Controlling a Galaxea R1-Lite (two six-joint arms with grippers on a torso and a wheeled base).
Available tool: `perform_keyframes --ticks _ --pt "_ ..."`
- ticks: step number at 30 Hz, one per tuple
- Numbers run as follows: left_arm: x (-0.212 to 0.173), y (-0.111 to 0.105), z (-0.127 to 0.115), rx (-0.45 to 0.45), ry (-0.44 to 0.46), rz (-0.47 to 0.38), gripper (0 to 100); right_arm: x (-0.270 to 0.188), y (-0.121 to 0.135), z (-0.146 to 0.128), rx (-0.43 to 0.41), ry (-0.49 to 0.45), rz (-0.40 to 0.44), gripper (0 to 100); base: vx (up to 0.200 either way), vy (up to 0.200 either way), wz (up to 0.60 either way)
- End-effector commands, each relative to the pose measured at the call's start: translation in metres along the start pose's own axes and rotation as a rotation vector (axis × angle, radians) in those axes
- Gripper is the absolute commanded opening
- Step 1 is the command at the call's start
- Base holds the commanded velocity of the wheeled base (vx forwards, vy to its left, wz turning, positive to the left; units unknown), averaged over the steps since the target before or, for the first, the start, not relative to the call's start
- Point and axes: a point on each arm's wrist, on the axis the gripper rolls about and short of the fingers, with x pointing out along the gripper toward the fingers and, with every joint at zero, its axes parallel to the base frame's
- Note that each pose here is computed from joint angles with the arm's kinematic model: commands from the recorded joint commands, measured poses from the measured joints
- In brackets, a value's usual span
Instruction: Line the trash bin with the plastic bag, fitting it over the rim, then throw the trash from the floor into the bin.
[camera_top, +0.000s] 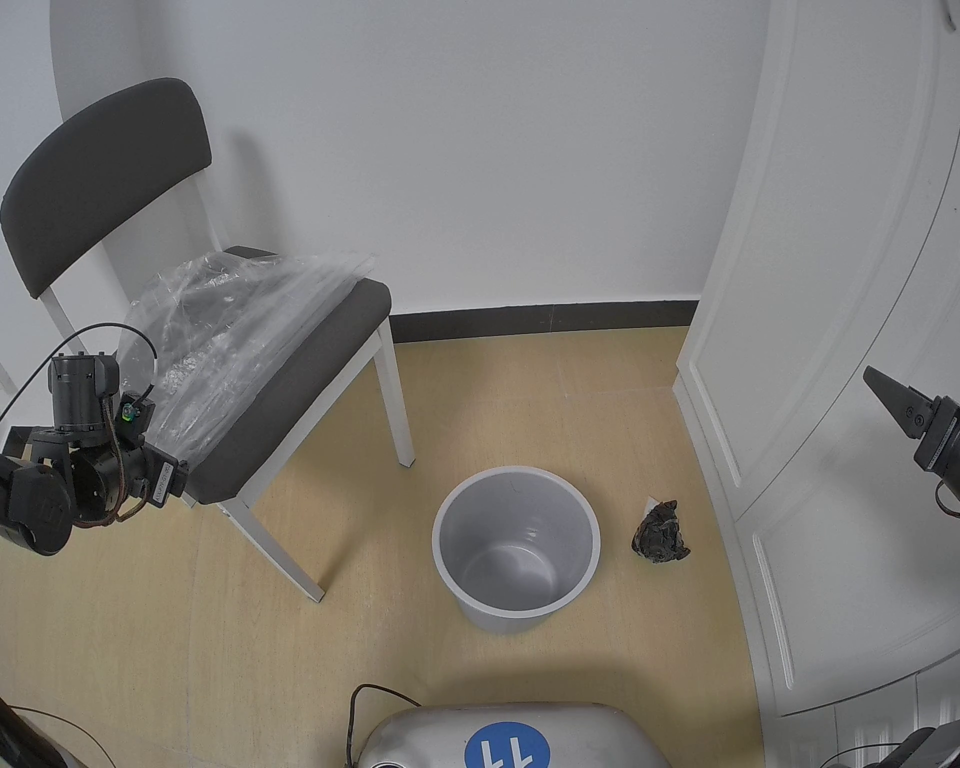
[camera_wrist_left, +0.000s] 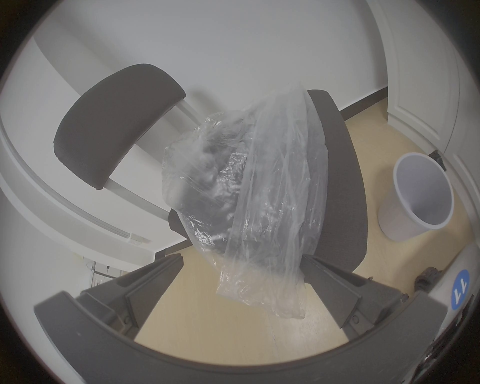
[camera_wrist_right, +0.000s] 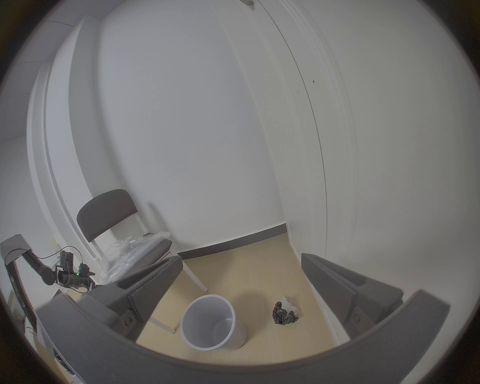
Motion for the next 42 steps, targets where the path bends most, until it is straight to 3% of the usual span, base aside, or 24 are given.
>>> perform_keyframes --ticks 1,3,4,17,29,37,42 --pt "0.002 -0.001 -0.001 0.0 0.005 -0.001 100 -0.001 0.0 0.001 0.0 -0.004 0.001 100 0.0 0.0 0.0" --pt "0.002 0.0 0.0 -0.001 0.001 0.001 100 -0.001 0.0 0.001 0.0 -0.004 0.001 100 0.0 0.0 0.0" --pt "0.002 0.0 0.001 -0.002 0.0 0.001 0 -0.001 0.0 0.001 0.0 -0.006 0.0 100 0.0 0.0 0.0" --pt "0.0 0.001 0.005 -0.047 -0.019 -0.001 0 -0.001 -0.001 0.001 0.0 -0.009 -0.004 100 0.0 0.0 0.0" --pt "-0.045 0.022 0.018 -0.107 -0.152 0.054 0 0.0 0.0 0.001 0.0 -0.007 -0.003 100 0.0 0.0 0.0" --pt "-0.056 -0.003 -0.034 -0.061 -0.016 -0.029 0 -0.003 0.001 0.002 -0.002 -0.015 0.009 100 0.0 0.0 0.0" --pt "-0.049 -0.011 -0.036 -0.154 -0.002 -0.055 0 -0.003 0.001 0.001 -0.003 -0.01 0.008 100 0.0 0.0 0.0"
